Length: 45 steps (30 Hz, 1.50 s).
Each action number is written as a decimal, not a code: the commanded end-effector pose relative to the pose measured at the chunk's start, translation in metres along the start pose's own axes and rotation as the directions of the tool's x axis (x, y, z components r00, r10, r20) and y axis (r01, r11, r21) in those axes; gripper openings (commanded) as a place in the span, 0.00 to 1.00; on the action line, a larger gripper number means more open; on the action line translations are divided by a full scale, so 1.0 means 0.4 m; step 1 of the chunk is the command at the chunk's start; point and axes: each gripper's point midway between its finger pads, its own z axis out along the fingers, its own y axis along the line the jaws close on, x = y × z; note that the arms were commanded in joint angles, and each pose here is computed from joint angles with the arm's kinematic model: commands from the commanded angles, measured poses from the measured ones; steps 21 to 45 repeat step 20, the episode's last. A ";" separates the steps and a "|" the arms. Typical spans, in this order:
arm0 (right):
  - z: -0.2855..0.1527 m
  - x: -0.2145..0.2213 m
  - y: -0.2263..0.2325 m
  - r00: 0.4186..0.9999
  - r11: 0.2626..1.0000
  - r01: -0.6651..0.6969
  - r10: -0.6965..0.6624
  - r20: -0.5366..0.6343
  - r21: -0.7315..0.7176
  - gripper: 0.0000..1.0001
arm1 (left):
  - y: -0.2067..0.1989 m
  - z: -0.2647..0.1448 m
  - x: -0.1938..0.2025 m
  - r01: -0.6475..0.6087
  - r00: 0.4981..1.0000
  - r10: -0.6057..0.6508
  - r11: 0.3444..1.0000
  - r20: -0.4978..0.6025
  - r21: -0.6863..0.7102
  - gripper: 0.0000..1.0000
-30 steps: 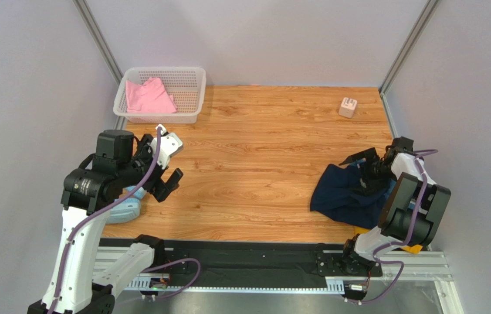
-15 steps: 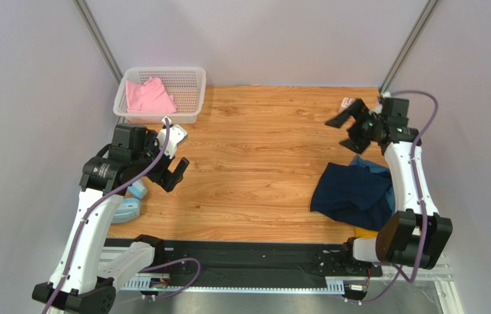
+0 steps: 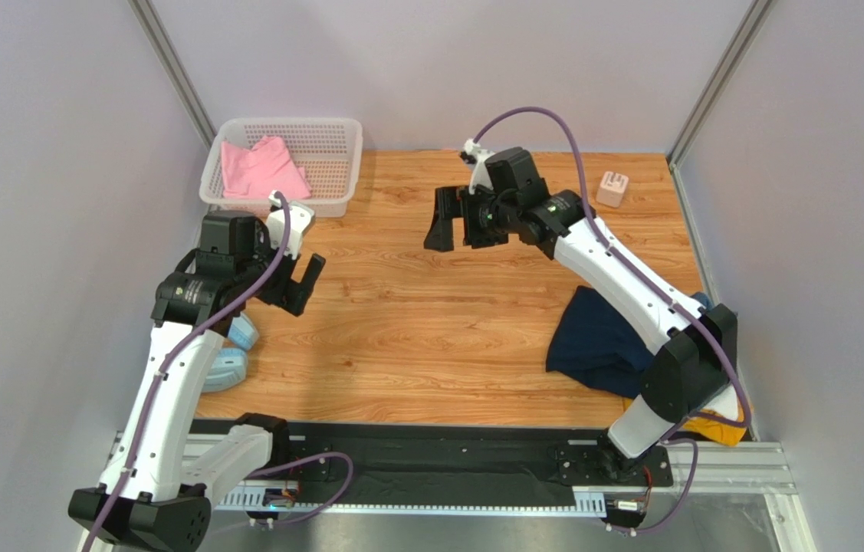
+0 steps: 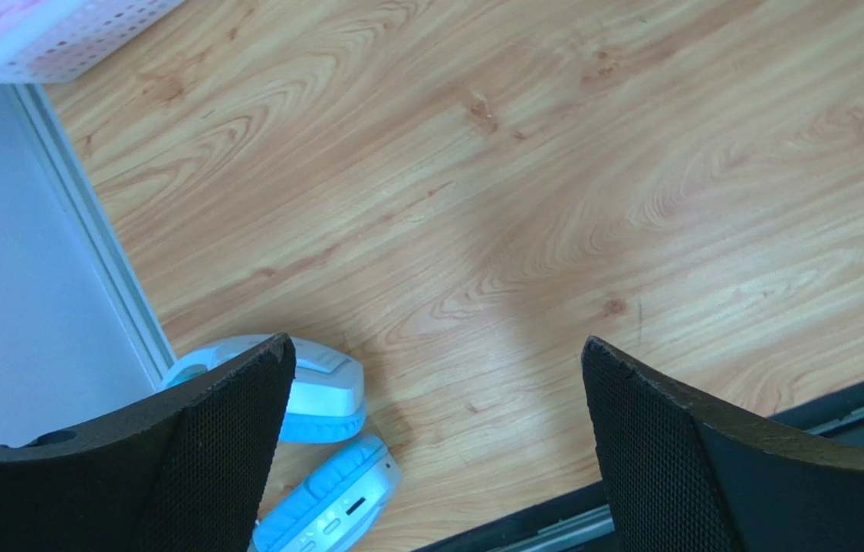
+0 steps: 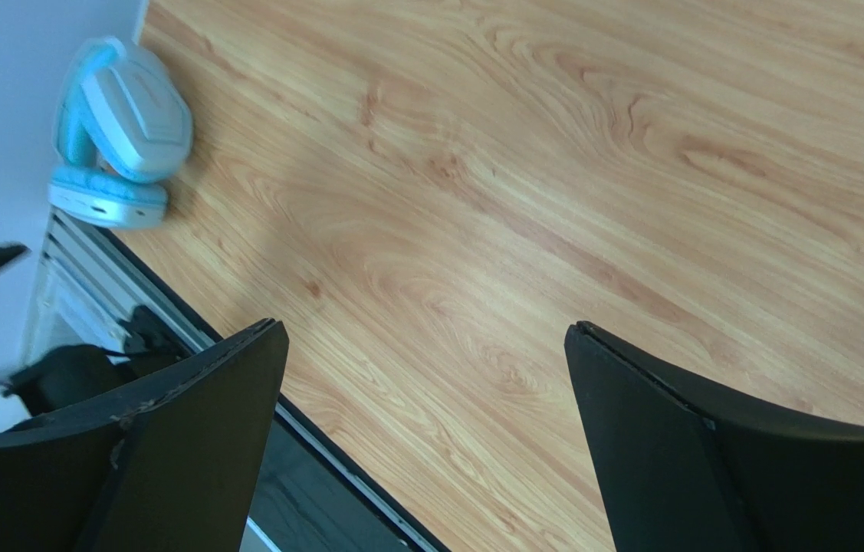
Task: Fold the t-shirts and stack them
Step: Put the neatly folded tshirt into the corner of the board with the right arm
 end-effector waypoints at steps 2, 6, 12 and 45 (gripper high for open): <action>-0.021 -0.009 -0.004 0.990 0.990 0.118 -0.123 0.068 0.078 1.00 | 0.040 -0.001 -0.039 0.088 0.993 -0.084 0.995 0.087 -0.044 1.00; -0.057 -0.017 -0.015 0.982 0.984 0.137 -0.149 0.113 0.112 1.00 | 0.079 0.020 -0.029 0.170 0.981 -0.164 0.984 0.103 -0.048 1.00; -0.075 -0.023 -0.008 0.979 0.983 0.144 -0.158 0.126 0.114 1.00 | 0.095 0.054 -0.002 0.224 0.970 -0.218 0.974 0.111 -0.043 0.97; -0.079 -0.024 0.000 0.980 0.985 0.140 -0.152 0.132 0.099 1.00 | 0.115 -0.010 -0.018 0.204 0.967 -0.184 0.974 0.178 -0.103 0.96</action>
